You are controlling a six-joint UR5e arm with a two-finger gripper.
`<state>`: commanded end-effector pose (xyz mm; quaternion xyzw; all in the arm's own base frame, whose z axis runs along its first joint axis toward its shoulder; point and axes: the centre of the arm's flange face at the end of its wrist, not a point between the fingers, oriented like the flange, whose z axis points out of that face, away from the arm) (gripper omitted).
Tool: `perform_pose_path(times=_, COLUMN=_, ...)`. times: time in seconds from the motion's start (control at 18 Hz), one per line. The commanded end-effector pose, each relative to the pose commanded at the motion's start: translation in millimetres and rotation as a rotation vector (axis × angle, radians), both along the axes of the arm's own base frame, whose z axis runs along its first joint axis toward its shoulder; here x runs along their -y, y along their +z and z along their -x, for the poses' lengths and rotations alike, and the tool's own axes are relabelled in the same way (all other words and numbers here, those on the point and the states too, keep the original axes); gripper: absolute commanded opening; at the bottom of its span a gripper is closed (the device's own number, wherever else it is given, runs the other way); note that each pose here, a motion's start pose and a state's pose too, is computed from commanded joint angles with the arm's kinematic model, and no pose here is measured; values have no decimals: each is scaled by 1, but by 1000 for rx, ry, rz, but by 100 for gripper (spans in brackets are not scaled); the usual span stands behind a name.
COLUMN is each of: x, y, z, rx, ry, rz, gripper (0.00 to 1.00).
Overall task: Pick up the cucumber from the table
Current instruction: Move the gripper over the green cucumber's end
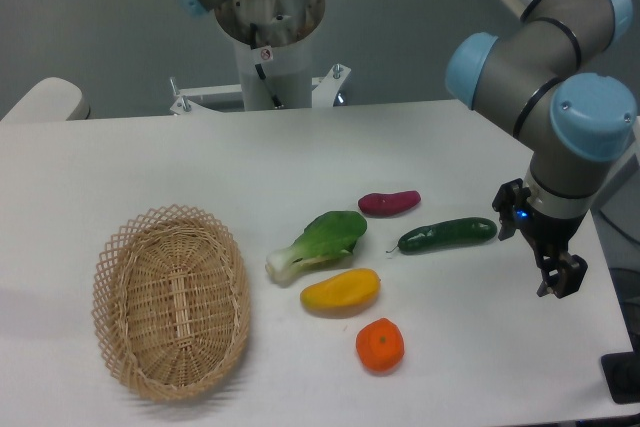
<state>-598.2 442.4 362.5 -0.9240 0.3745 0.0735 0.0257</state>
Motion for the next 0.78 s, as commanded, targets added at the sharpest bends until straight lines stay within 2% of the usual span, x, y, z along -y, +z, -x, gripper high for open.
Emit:
perform_pose_path(times=0.5, x=3, y=-19, z=-6, rx=19, ry=-22, rz=16, gripper=99)
perform_pose_path(times=0.78, x=13, y=-46, z=-13, rx=33, ry=-45, rz=102, gripper=99)
